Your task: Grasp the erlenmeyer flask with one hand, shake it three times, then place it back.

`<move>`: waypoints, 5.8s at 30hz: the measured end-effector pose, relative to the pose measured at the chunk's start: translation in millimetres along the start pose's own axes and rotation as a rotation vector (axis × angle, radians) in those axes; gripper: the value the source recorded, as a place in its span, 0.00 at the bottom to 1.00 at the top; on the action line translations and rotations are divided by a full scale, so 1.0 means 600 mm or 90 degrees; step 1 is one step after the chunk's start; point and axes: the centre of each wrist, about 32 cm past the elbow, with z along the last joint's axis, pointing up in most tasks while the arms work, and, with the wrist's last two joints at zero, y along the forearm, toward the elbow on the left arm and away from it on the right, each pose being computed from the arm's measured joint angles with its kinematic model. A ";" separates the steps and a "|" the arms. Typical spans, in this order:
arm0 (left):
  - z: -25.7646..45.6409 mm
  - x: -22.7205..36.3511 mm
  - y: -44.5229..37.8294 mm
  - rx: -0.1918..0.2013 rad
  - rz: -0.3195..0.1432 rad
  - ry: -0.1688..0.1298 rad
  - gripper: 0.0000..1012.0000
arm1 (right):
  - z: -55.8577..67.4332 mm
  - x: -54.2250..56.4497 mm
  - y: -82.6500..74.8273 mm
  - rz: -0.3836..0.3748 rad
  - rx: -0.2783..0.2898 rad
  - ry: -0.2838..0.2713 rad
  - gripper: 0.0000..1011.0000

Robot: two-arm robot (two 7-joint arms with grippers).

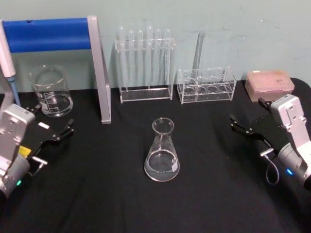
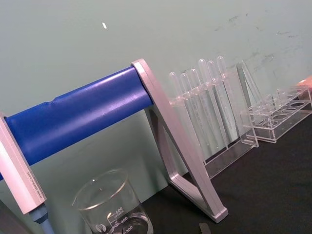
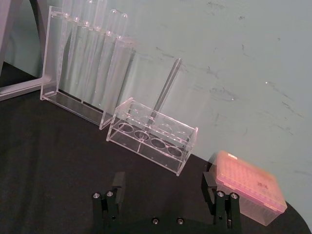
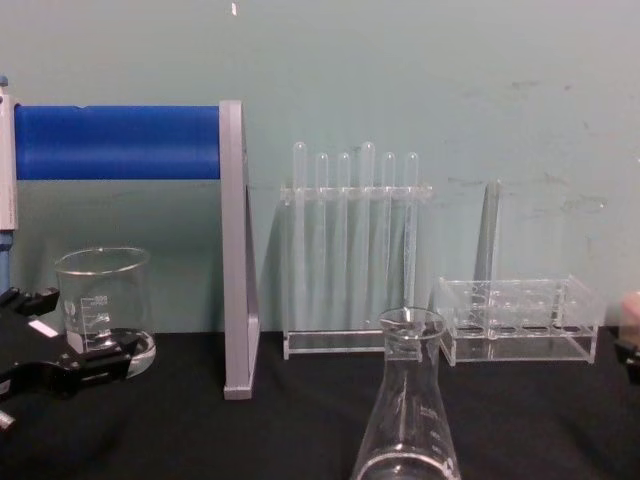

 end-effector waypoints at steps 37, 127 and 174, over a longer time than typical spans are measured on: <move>0.000 0.0000 0.000 0.000 0.000 0.000 0.99 | 0.000 0.000 0.000 0.000 0.000 0.000 0.99; 0.000 0.0000 0.000 0.000 0.000 0.000 0.99 | 0.045 -0.143 0.055 0.311 0.116 0.184 0.99; 0.000 0.0000 0.000 0.000 0.000 0.000 0.99 | 0.046 -0.143 0.055 0.312 0.120 0.185 0.45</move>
